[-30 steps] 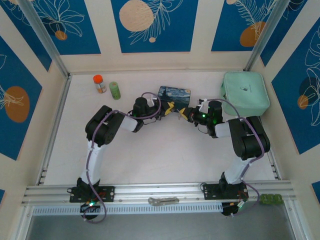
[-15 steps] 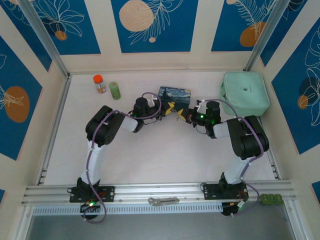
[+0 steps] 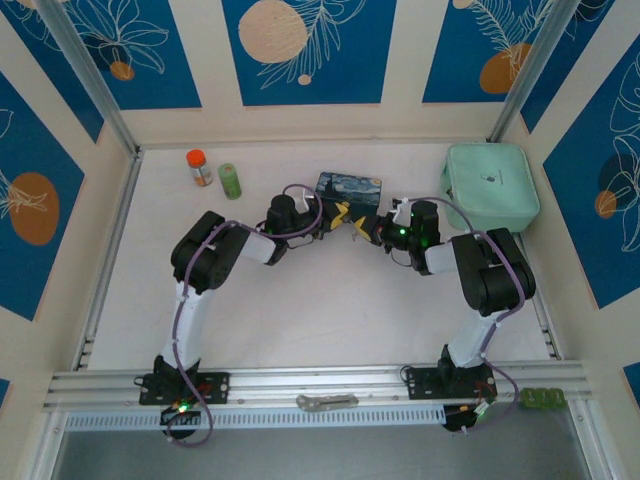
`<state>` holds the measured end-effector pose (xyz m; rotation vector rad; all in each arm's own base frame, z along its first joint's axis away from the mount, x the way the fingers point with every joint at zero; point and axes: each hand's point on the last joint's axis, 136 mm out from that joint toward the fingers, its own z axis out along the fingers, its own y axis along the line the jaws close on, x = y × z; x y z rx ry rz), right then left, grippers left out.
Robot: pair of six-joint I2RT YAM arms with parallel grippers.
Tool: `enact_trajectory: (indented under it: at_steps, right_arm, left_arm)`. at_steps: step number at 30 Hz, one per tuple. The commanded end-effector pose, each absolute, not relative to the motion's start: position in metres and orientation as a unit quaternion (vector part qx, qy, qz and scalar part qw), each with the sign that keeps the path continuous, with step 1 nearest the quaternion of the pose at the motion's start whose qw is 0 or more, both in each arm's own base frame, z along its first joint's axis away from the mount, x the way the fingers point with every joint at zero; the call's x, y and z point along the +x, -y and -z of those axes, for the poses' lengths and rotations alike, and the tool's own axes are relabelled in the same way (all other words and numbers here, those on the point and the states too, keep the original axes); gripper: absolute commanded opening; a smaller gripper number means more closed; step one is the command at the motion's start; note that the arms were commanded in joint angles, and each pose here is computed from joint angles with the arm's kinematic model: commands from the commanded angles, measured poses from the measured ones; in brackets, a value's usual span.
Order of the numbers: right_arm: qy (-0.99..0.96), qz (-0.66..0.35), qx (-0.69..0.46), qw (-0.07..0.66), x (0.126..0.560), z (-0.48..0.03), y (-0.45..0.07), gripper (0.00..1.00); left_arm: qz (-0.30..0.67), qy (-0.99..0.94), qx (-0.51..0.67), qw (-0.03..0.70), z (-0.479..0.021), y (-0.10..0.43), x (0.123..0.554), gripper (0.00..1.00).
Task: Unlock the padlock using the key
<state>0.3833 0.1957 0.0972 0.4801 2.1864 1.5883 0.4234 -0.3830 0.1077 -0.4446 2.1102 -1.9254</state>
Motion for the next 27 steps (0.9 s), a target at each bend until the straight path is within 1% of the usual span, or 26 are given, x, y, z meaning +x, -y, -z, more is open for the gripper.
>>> enact_trajectory:
  at_steps: [1,13,19,25,27]
  right_arm:
    - [-0.778,-0.57,0.158,0.211,0.389,-0.104,-0.201,0.0]
    - [-0.772,-0.576,0.152,0.221,0.403,-0.104,-0.209,0.0]
    - [-0.793,-0.534,0.142,0.255,0.413,-0.091,-0.202,0.0]
    - [-0.795,-0.524,0.105,0.287,0.416,-0.094,-0.206,0.0]
    - [-0.802,-0.515,0.096,0.287,0.416,-0.091,-0.207,0.0]
  left_arm:
    - [0.701,-0.691,-0.102,0.144,-0.161,0.395,0.412,0.0]
    - [0.714,-0.683,-0.094,0.12,-0.165,0.407,0.394,0.0]
    - [0.732,-0.669,-0.093,0.089,-0.173,0.414,0.378,0.0]
    - [0.737,-0.666,-0.091,0.076,-0.182,0.413,0.368,0.0]
    - [0.738,-0.665,-0.089,0.073,-0.185,0.413,0.367,0.0]
